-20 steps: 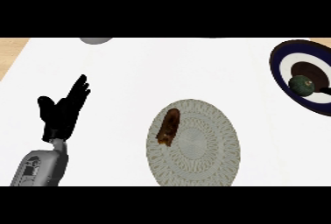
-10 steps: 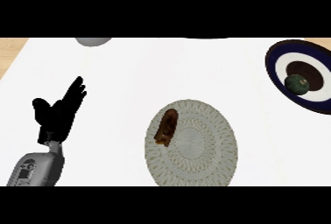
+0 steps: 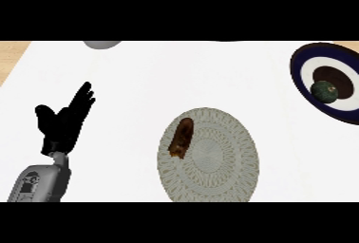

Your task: Pick the squash from the placemat and place it in the plate

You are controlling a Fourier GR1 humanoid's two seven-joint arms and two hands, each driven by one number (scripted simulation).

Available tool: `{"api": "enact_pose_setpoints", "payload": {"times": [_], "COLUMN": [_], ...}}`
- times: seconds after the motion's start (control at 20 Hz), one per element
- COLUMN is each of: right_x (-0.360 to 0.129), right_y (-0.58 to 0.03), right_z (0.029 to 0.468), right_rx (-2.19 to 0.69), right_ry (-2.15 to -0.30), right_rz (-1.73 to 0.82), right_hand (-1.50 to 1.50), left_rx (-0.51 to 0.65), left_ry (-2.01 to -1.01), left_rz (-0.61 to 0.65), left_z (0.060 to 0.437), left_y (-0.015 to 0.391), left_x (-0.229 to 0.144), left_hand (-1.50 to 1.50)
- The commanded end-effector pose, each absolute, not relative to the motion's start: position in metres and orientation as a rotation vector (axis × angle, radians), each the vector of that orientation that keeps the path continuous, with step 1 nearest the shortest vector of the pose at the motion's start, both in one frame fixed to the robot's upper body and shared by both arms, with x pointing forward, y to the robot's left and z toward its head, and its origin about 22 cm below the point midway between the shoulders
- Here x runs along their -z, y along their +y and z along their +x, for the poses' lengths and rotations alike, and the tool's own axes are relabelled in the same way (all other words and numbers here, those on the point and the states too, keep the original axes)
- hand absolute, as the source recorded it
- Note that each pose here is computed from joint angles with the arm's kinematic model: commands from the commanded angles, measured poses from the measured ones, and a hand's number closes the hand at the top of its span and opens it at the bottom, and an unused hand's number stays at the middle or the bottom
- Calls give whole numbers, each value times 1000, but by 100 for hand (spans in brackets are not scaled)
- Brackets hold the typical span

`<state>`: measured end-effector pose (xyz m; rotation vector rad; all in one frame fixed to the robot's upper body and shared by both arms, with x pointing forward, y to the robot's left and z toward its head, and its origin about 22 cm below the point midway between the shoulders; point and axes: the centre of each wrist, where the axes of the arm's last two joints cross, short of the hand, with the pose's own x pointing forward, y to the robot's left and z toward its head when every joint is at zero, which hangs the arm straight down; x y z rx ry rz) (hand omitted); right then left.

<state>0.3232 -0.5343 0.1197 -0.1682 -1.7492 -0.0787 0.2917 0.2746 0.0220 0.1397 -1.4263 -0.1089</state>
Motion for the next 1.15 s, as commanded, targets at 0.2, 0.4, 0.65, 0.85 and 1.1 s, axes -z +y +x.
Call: {"api": "enact_pose_setpoints", "payload": {"times": [0.2, 0.4, 0.65, 0.85, 1.1], "right_x": [-98, -93, -111, -110, -101], "right_y": [-562, -558, -574, -577, -579], "right_z": [280, 282, 269, 265, 257], "right_rx": [84, 99, 95, 60, 49], "right_ry": [-1786, -1785, -1784, -1759, -1709], "right_rz": [-162, -186, -223, -242, -269], "right_hand": [-150, -150, -150, -150, -150], "left_rx": [126, 104, 124, 110, 109], "left_ry": [-1429, -1436, -1453, -1439, -1437], "left_rz": [126, 134, 139, 115, 153], "left_z": [288, 294, 297, 297, 295], "left_y": [277, 273, 282, 284, 292], "left_x": [-26, -23, -38, -28, -29], "left_hand": [0, 0, 0, 0, 0]}}
